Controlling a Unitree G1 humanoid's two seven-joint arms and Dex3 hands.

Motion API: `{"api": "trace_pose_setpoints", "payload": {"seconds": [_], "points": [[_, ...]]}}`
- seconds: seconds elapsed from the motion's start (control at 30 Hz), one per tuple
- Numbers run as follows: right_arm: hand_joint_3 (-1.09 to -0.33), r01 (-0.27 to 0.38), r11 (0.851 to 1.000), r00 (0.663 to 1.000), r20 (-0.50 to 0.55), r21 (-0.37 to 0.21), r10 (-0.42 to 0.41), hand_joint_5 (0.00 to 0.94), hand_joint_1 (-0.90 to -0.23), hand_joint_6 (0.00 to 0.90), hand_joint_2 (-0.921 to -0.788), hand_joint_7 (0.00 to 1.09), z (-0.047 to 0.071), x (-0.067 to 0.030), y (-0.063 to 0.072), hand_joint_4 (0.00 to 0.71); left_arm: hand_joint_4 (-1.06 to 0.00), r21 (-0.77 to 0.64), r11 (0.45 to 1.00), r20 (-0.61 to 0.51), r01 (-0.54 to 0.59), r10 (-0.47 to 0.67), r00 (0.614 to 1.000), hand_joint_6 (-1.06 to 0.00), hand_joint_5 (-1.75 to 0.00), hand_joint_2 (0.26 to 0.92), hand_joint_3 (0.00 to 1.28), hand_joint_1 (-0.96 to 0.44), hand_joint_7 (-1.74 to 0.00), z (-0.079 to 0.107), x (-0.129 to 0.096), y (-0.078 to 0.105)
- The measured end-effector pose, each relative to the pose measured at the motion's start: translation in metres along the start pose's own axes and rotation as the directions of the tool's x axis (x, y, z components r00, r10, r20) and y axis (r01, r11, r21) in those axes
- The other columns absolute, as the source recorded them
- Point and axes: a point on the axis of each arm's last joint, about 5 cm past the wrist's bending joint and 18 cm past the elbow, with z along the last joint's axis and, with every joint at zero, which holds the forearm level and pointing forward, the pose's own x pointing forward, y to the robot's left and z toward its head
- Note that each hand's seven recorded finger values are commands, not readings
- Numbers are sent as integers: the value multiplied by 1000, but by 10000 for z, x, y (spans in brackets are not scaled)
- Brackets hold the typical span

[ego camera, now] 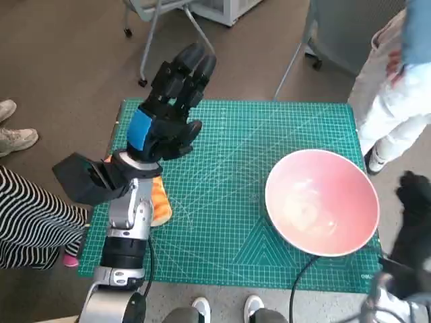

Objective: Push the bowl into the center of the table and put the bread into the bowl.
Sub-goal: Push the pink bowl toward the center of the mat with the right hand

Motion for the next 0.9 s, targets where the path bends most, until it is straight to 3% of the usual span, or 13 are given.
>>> {"api": "trace_pose_setpoints", "payload": {"seconds": [0.43, 0.67, 0.9], "points": [[-846, -102, 988, 988, -100, 119, 114, 3, -638, 78, -921, 510, -137, 103, 411, 151, -98, 17, 1000, -3, 5, -5, 1000, 1, -24, 921, 446, -574, -436, 51, 3, 38], [-861, -149, 972, 981, -99, 182, 169, 0, -628, 82, -921, 499, -109, 184, 609, 143, -104, 24, 1000, -11, -7, 7, 1000, 1, -26, 921, 424, -573, -440, 68, -26, 86], [-853, -200, 954, 973, -68, 224, 220, 3, -620, 103, -921, 502, -25, 328, 793, 144, -107, 34, 999, -15, -13, 13, 1000, 1, -27, 921, 411, -571, -438, 81, -58, 126]]}}
